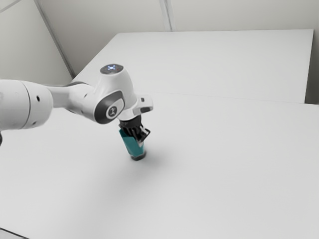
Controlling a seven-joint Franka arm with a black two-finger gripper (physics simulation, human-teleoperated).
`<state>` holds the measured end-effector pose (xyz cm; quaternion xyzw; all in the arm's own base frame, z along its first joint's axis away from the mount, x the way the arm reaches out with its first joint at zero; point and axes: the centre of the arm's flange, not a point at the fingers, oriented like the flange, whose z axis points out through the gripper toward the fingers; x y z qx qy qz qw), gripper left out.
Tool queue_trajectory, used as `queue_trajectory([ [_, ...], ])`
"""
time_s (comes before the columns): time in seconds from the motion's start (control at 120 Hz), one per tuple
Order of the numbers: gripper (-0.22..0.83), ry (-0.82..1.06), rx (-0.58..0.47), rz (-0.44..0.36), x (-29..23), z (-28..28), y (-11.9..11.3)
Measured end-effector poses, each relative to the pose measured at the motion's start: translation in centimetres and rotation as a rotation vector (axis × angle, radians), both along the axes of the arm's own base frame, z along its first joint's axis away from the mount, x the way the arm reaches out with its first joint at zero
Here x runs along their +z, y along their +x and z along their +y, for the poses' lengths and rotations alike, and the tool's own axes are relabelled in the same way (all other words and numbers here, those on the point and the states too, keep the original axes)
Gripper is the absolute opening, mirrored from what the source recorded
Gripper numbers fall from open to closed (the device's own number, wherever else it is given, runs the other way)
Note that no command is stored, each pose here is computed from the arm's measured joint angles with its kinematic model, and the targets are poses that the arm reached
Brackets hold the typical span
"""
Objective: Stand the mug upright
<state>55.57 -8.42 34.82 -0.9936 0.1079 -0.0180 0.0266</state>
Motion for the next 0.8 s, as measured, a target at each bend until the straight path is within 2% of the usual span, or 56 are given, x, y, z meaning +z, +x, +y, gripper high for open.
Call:
queue_trajectory([
  [0.433,-0.16,-0.009,0.078,-0.01,-1.4,0.6,-0.4],
  [0.625,0.26,-0.009,0.09,-0.04,0.3,0.5,-0.7],
  [0.8,0.46,0.009,0.094,-0.107,6.3,0.1,-1.9],
])
